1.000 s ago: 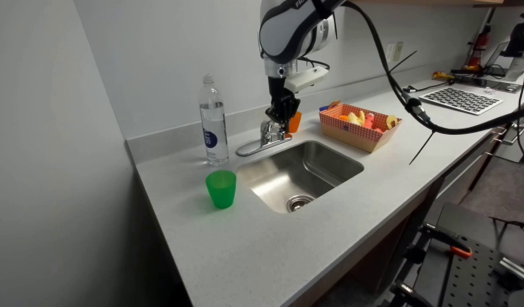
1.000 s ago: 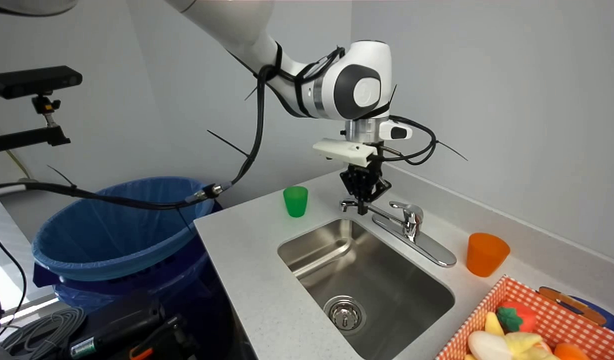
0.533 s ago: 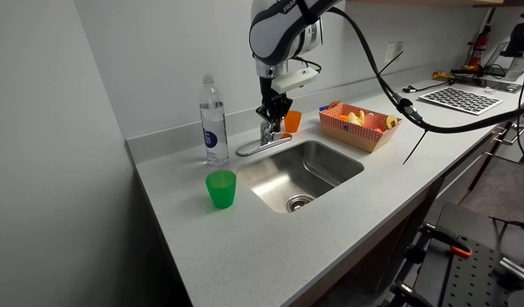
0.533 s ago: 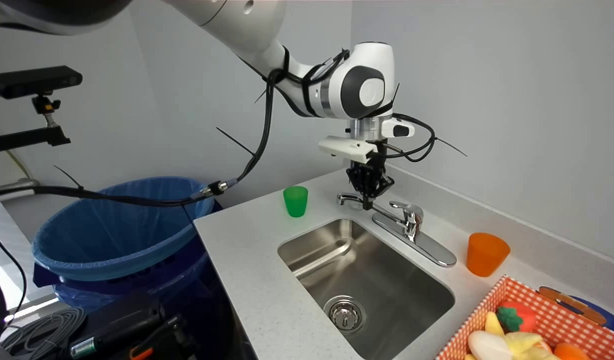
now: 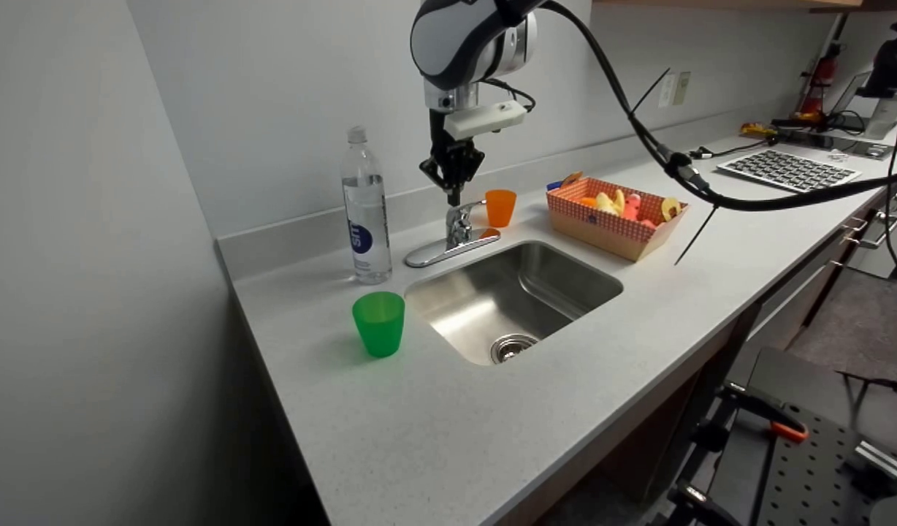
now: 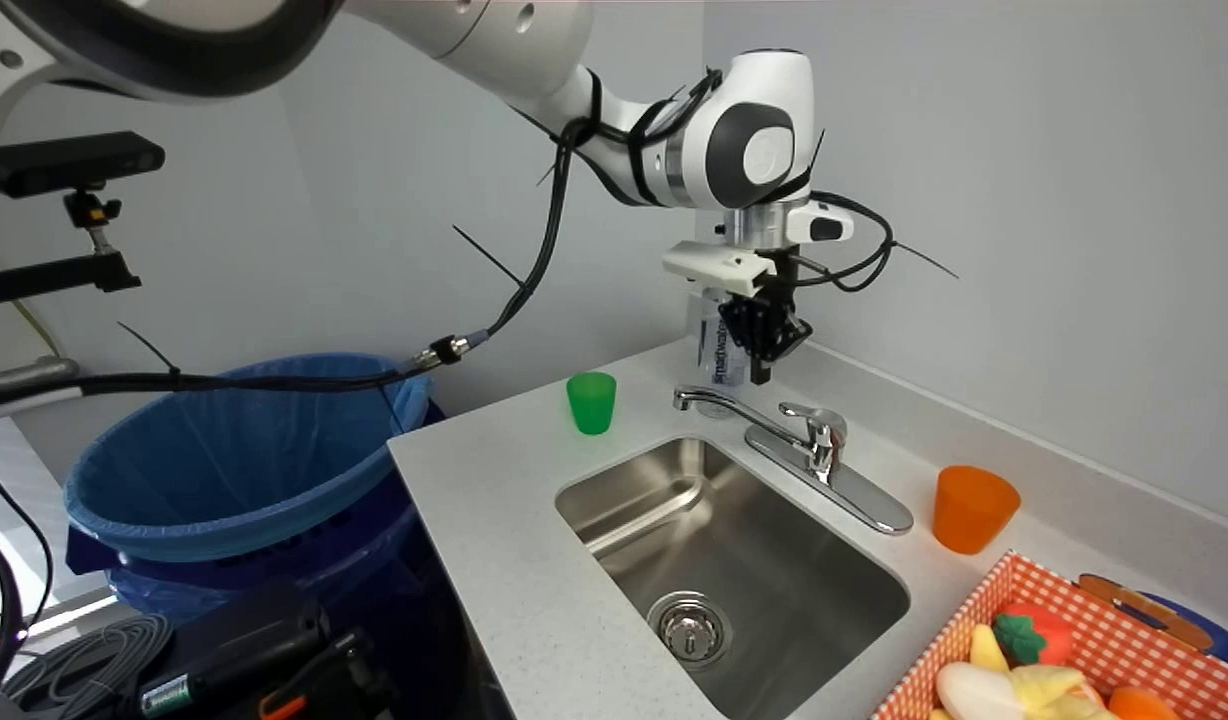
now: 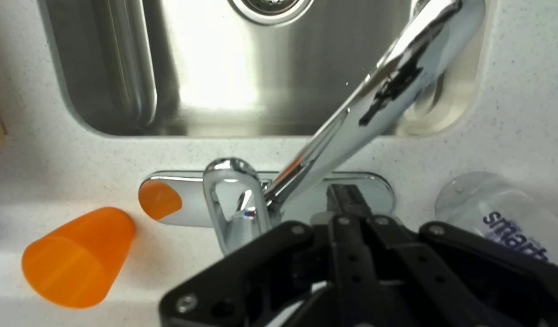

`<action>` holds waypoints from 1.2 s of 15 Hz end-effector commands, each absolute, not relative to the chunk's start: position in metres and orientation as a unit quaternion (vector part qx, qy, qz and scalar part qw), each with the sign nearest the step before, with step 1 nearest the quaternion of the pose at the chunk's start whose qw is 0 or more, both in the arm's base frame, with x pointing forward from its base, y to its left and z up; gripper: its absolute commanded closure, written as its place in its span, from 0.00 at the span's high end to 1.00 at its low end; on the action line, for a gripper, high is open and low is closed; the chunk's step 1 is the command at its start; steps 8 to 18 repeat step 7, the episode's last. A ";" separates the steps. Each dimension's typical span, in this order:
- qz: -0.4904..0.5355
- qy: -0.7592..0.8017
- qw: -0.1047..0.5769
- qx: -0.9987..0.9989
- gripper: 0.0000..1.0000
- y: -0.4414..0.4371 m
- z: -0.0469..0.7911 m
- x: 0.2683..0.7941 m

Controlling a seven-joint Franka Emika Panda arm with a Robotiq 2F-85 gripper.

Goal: Turn the faucet to the left

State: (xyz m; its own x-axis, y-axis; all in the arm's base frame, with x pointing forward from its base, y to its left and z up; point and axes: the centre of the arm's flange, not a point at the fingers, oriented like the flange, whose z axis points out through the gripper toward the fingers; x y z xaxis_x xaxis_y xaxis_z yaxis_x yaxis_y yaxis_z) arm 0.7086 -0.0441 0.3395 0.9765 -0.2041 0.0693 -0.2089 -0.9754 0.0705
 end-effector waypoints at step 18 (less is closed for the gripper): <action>0.060 -0.112 0.039 0.991 0.16 -0.055 0.365 0.722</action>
